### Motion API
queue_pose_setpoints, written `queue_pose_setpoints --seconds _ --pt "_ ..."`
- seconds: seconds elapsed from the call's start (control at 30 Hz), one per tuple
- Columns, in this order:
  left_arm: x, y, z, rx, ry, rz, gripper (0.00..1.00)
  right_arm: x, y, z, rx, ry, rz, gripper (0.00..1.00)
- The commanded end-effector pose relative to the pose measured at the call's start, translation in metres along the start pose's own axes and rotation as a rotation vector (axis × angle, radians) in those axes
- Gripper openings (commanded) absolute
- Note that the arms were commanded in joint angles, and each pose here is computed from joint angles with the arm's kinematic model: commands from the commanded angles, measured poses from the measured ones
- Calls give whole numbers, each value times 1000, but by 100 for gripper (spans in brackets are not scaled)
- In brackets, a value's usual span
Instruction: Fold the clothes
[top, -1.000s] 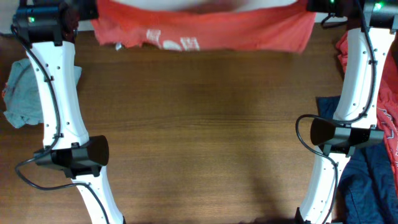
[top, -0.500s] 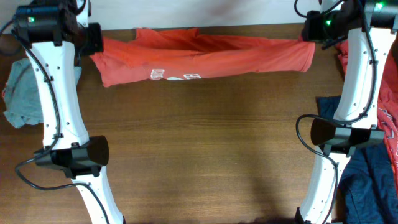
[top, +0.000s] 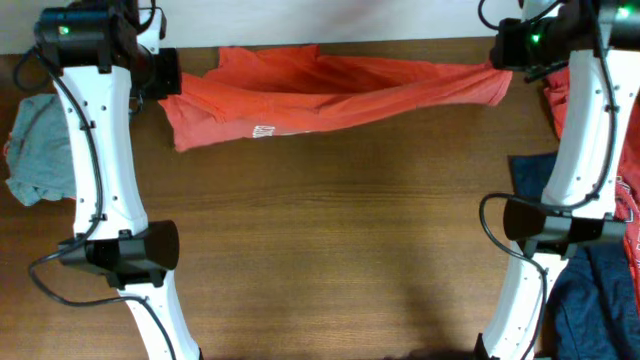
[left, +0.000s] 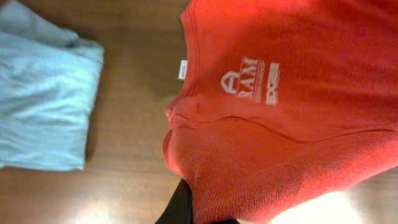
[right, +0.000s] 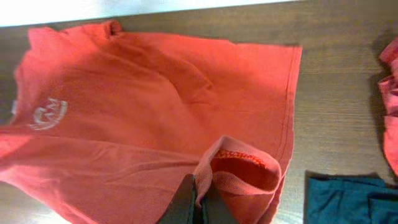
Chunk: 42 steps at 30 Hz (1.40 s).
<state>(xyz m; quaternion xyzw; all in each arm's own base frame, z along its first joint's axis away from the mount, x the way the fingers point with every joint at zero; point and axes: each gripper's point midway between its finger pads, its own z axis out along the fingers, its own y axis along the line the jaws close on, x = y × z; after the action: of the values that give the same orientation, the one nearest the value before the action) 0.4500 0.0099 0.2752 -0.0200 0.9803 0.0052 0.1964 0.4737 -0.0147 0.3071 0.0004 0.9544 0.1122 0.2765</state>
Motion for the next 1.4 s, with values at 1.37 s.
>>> queue_pose_setpoints --seconds 1.37 --pt "134 -17 50 -41 451 72 1 288 -9 -21 218 520 313 4"
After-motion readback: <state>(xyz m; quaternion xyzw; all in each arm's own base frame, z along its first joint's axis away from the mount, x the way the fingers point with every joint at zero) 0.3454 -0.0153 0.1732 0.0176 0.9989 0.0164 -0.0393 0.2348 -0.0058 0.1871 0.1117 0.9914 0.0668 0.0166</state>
